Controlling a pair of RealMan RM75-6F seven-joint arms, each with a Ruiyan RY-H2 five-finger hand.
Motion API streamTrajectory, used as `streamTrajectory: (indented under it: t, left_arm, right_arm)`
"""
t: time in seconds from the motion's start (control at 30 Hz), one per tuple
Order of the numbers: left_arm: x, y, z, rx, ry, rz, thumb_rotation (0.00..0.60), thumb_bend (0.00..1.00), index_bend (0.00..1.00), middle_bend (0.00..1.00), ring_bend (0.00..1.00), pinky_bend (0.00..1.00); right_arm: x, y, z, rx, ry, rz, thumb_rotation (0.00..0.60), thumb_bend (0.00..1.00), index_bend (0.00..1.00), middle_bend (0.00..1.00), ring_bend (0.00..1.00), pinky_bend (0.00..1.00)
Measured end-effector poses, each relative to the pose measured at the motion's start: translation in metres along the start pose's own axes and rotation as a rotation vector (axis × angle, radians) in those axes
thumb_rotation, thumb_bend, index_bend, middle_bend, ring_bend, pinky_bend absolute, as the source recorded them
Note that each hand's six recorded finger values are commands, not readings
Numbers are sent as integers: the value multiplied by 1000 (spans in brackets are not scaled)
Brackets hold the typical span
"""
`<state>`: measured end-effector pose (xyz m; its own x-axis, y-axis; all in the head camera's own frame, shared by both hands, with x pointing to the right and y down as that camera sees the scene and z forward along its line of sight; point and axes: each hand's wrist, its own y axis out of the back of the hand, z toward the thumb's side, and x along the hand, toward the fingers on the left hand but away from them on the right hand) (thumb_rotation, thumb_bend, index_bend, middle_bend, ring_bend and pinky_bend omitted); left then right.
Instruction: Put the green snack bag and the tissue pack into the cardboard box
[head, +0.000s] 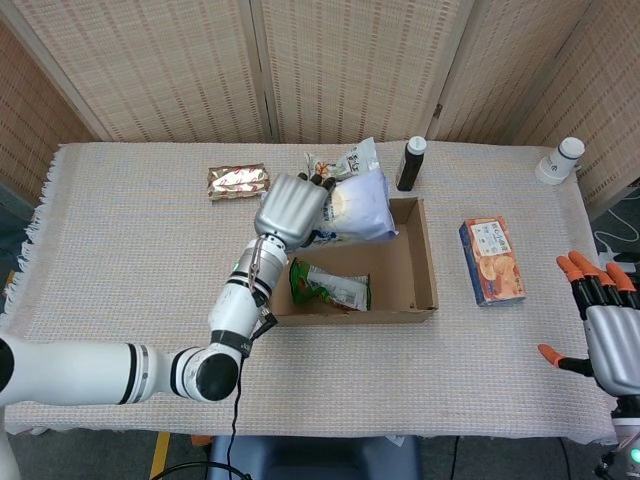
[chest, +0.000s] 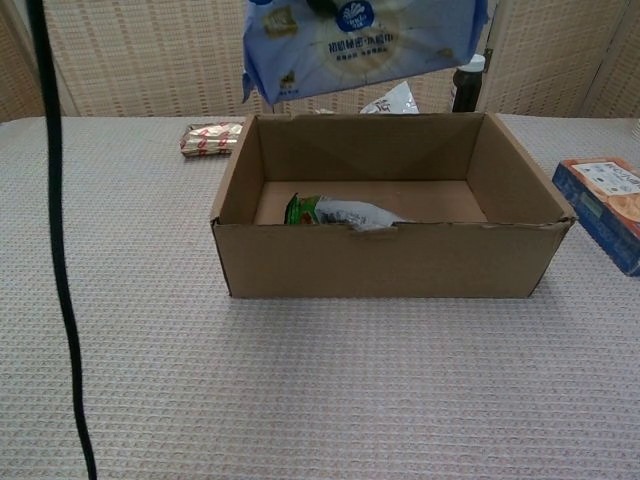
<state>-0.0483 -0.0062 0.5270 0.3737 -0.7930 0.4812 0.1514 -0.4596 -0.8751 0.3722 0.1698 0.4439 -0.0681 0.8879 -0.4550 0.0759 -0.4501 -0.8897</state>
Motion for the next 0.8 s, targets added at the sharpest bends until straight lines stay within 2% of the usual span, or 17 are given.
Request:
streamTrajectory:
  t: [0.2, 0.3, 0.37, 0.43, 0.5, 0.57, 0.8]
  left_arm:
    - [7, -13, 26, -50, -13, 51, 600, 352, 681, 769, 670, 725]
    - [12, -21, 30, -62, -10, 84, 600, 326, 597, 676, 587, 669]
    - [14, -29, 27, -63, 1, 79, 600, 264, 353, 395, 331, 466]
    - [14, -35, 25, -64, -4, 51, 600, 227, 126, 178, 120, 259]
    - [14, -41, 21, -71, -3, 11, 600, 210, 11, 55, 21, 163]
    - [13, -44, 14, -77, 7, -15, 600, 201, 0, 3, 0, 119]
    - [12, -41, -4, -94, 40, -6, 600, 195, 0, 0, 0, 97]
  right_arm:
    - [0, 2, -3, -1, -8, 0, 600, 4, 64, 9, 0, 0]
    - [0, 2, -3, 0, -8, 2, 600, 4, 64, 9, 0, 0]
    - [0, 1, -2, 1, -8, 4, 600, 4, 65, 9, 0, 0]
    - [0, 0, -3, 2, -9, 5, 600, 4, 65, 9, 0, 0]
    - [0, 0, -3, 3, -10, 6, 600, 4, 65, 9, 0, 0]
    - [0, -1, -2, 3, -9, 7, 600, 4, 65, 9, 0, 0]
    - [-1, -2, -1, 5, -8, 8, 600, 4, 65, 9, 0, 0]
